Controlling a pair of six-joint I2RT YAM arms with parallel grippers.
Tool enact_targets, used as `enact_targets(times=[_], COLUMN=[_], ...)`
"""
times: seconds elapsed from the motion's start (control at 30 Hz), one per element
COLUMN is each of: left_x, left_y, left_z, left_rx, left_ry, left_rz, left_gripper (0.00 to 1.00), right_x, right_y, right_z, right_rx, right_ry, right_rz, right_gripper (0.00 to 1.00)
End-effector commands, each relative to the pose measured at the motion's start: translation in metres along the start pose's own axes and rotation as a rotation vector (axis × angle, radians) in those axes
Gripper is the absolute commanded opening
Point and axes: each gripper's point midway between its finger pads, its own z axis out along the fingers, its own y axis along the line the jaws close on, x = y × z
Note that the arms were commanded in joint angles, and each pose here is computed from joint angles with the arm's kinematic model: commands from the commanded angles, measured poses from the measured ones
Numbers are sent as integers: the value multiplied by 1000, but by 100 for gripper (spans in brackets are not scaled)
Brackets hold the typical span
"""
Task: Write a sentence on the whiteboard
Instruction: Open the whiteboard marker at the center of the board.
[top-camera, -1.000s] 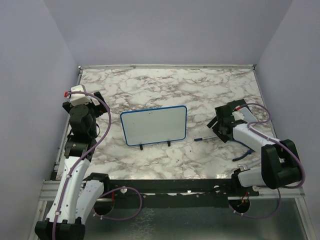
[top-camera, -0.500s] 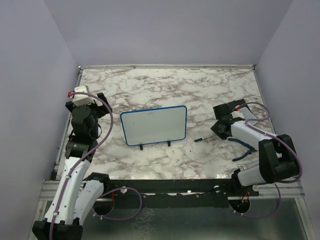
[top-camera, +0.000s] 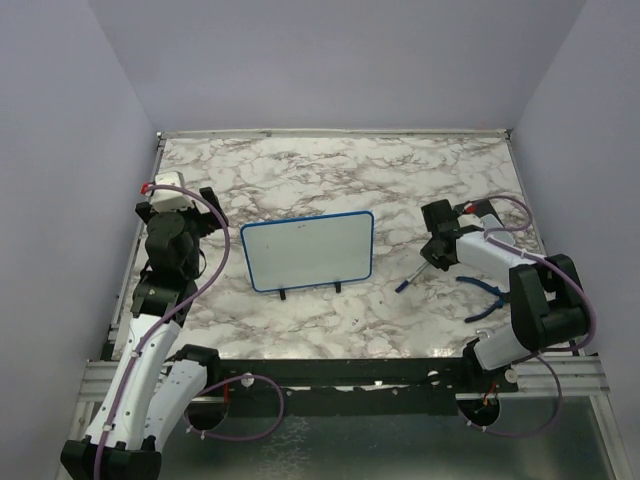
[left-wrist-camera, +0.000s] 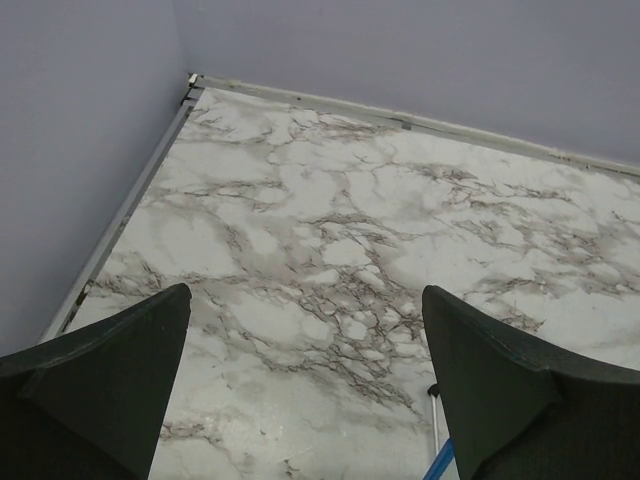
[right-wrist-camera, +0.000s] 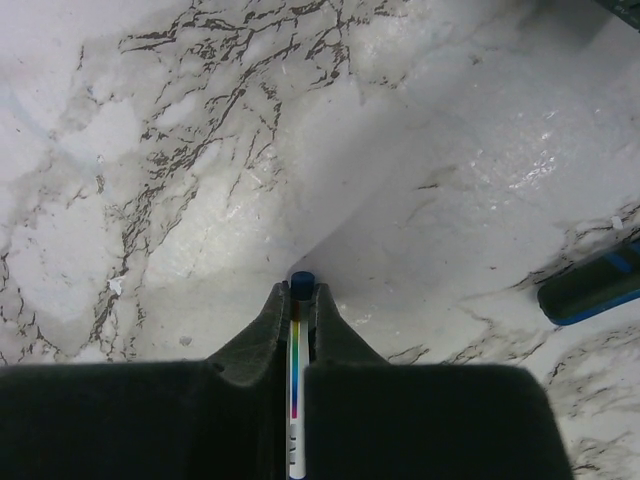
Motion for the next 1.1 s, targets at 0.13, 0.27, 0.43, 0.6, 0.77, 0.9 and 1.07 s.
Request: enact_targets(times=[0.13, 0.27, 0.43, 0.6, 0.77, 0.9, 1.07], left_x=[-34, -67, -70, -47, -38, -26, -10], left_y=[-34, -78, -155, -251, -315, -343, -349], left_z=[-8, -15, -34, -77, -128, -159, -171], left_rx=[180, 376, 674, 920, 1163, 1323, 1383], left_ry=[-40, -33, 42, 136, 206, 284, 351], left_rz=[69, 38, -19, -21, -148, -300, -447], left_gripper=[99, 94, 89, 89, 91, 93, 94], right_x=[-31, -53, -76, -90, -93, -95, -94], right_y=[27, 37, 57, 86, 115, 132, 143], right_z=[-35, -70, -136, -215, -290, -338, -370], right_rx=[-146, -261, -520, -843, -1162, -1368, -1507], right_ry=[-84, -164, -277, -373, -413, -454, -468], right_rz=[-57, -105, -189, -246, -254, -256, -241], right_gripper=[1, 1, 1, 1, 1, 1, 1])
